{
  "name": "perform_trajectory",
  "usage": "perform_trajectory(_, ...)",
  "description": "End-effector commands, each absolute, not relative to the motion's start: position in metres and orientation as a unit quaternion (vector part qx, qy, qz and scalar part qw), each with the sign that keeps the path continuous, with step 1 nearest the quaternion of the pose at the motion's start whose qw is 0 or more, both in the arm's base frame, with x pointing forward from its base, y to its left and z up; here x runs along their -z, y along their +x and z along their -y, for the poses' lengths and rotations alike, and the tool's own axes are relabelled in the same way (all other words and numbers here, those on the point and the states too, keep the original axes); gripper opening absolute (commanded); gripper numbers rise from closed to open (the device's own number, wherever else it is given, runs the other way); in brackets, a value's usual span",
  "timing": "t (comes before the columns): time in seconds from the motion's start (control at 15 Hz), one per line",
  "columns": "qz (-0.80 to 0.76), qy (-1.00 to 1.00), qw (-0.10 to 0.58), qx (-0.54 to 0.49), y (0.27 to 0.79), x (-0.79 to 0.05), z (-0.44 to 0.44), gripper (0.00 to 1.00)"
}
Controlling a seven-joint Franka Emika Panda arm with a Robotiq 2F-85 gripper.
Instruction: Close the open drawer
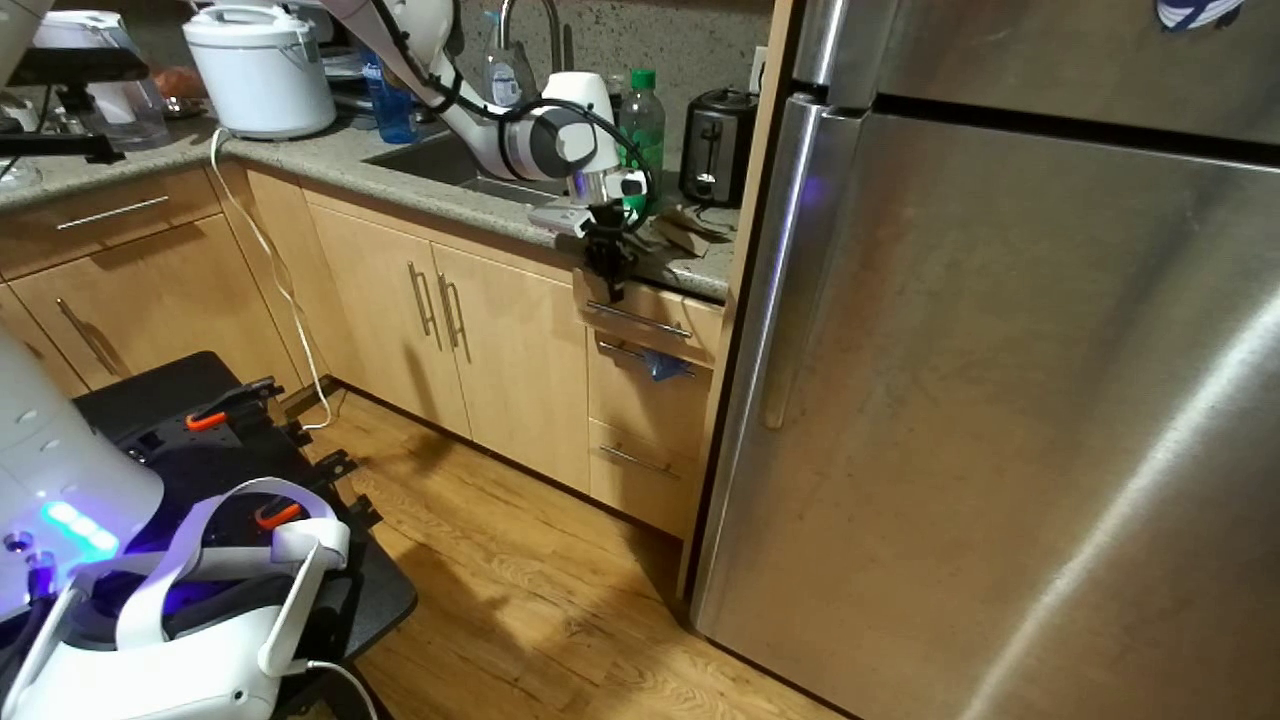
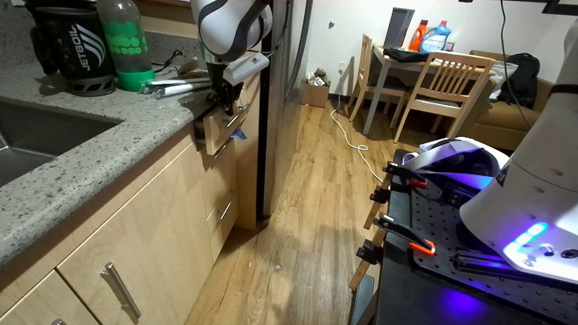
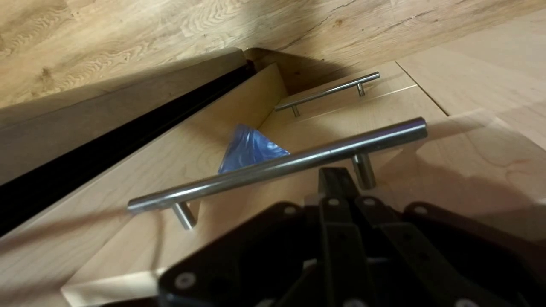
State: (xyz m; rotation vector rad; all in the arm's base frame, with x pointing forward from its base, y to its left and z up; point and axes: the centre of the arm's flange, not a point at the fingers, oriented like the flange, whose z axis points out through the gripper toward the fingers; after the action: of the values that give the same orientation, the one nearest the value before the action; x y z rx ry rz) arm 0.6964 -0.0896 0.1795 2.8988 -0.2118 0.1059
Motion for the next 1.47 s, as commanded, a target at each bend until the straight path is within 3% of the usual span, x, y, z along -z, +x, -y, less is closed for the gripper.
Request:
perform_trajectory(0.0,0.08,0.987,0.126,-0.052,0.707,-0.18,0.085,0.01)
perform_trajectory(0.6,0.073,0.988,0.117,-0.063,0.675,-0.208,0.088,0.01)
perform_trajectory(1.13,0.07,0.99,0.106,-0.058,0.607,-0.239,0.099,0.01)
perform_trajectory(1.27,0.066,0.99,0.107,-0.057,0.589,-0.247,0.102,0.28)
perform_trajectory(1.4,0.062,0.991,0.11,-0.053,0.571,-0.254,0.103,0.42)
